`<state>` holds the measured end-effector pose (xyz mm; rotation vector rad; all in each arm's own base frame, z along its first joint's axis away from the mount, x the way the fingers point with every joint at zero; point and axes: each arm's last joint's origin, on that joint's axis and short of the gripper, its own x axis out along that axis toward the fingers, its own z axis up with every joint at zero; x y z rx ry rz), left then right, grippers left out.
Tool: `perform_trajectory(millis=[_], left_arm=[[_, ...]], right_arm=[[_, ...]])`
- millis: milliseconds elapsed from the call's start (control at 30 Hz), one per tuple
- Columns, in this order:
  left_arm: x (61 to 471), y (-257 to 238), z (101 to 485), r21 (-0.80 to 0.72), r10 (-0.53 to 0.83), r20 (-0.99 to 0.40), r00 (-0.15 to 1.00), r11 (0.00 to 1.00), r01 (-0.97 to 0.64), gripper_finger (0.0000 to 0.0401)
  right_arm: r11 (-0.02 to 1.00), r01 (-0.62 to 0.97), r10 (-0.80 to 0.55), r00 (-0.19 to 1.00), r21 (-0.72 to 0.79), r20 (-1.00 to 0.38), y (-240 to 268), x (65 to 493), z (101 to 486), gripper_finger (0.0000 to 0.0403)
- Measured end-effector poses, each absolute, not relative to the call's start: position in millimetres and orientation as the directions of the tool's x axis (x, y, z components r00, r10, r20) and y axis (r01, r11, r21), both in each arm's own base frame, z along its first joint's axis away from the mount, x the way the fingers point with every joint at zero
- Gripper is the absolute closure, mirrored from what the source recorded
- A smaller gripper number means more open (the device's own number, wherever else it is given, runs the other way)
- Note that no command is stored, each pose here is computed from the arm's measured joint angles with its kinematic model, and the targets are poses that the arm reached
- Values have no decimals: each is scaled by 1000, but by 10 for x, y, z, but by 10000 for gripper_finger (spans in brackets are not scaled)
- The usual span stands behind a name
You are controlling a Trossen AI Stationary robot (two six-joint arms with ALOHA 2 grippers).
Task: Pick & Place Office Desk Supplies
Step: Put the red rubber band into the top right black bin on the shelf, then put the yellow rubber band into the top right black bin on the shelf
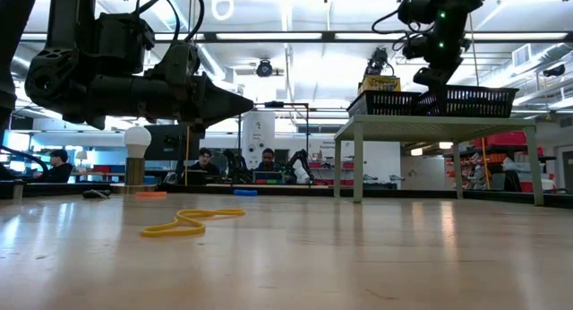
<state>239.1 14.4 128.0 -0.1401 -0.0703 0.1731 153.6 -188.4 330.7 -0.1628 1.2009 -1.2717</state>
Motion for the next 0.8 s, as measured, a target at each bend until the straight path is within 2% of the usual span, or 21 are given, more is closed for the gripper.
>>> perform_trajectory(millis=[133, 233, 467, 567, 633, 700, 800], left_arm=[[2391, 144, 1278, -145, 177, 56, 983, 975, -167, 390], [2391, 144, 1278, -145, 177, 55, 983, 975, -167, 390], [2391, 144, 1277, -148, 176, 55, 983, 975, -167, 390], [2391, 146, 1277, -155, 184, 54, 981, 973, -174, 390], [2390, 150, 1277, -159, 196, 54, 979, 970, -185, 390], [2390, 151, 1277, -148, 197, 54, 979, 971, -187, 390], [2391, 137, 1277, -142, 191, 54, 980, 973, -182, 390]], right_arm=[[383, 690, -774, -124, -614, -621, -1856, 1547, 3383, 197], [401, 796, -724, -28, -454, -689, -1862, 1523, 3426, 206], [210, 952, -672, -26, -223, -740, -1931, 1351, 3507, 193], [289, 942, -633, 53, -172, -773, -1871, 1326, 3637, 190], [381, 913, -623, 135, -148, -771, -1708, 1339, 3758, 197], [459, 878, -643, 225, -133, -732, -1462, 1381, 3878, 216], [500, 858, -672, 302, -115, -676, -1057, 1366, 3860, 265]])
